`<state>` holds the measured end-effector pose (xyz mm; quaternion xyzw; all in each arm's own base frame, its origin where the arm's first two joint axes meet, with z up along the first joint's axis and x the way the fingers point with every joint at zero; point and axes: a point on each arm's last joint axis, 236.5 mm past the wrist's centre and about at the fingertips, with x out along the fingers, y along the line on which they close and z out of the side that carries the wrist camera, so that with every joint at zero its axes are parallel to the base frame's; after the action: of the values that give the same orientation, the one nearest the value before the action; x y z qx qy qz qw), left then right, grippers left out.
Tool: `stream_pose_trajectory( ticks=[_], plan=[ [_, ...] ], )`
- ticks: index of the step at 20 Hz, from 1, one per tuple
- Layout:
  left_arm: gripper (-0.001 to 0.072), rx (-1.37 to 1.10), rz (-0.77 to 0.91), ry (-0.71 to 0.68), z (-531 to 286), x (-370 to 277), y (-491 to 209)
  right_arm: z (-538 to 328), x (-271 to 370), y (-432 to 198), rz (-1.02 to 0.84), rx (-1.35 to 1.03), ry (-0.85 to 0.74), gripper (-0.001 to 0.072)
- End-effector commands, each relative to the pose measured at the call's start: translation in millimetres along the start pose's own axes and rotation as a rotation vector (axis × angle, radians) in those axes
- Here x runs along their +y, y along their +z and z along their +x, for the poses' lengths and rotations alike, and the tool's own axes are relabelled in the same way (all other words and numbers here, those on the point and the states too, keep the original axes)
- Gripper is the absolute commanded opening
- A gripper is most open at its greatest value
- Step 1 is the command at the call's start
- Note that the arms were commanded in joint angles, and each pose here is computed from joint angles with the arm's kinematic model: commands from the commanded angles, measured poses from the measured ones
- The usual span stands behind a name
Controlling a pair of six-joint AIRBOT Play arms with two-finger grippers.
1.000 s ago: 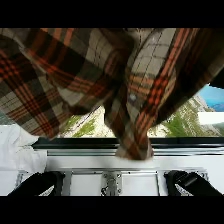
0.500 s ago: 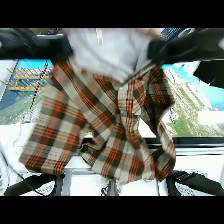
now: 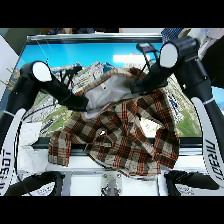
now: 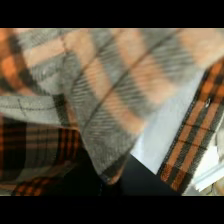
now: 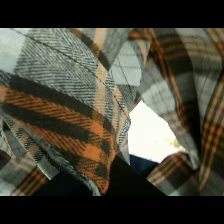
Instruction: Fold the clothes and pants, and hang the long-sleeved shirts on hangers.
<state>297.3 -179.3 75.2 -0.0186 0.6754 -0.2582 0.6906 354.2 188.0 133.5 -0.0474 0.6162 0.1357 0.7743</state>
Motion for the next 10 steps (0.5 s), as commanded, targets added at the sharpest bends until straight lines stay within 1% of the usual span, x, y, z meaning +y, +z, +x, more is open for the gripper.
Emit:
stream_pose_trajectory(
  ticks=[1, 4, 6, 8, 10],
  plan=[
    [0.002, -0.017, 0.034, 0.005, 14.0, -2.3, -13.4, 7.2, -5.0, -35.9, 0.056, 0.019, -0.046, 0.0027],
    [0.002, -0.062, -0.002, 0.005, 10.8, 7.8, 0.3, 22.4, -16.8, -54.6, 0.185, -0.048, -0.034, 0.0027],
    [0.002, -0.095, -0.019, -0.025, 1.3, 3.2, 18.5, 28.9, -26.1, -66.1, 0.281, -0.068, -0.027, 0.0028],
    [0.002, -0.116, 0.001, -0.077, -1.0, -14.9, 37.3, 30.7, -28.0, -73.9, 0.318, -0.079, -0.021, 0.0027],
    [0.002, -0.095, 0.036, -0.069, 13.3, -24.1, 44.5, 25.4, -26.9, -67.8, 0.319, -0.122, -0.005, 0.0028]
  ],
)
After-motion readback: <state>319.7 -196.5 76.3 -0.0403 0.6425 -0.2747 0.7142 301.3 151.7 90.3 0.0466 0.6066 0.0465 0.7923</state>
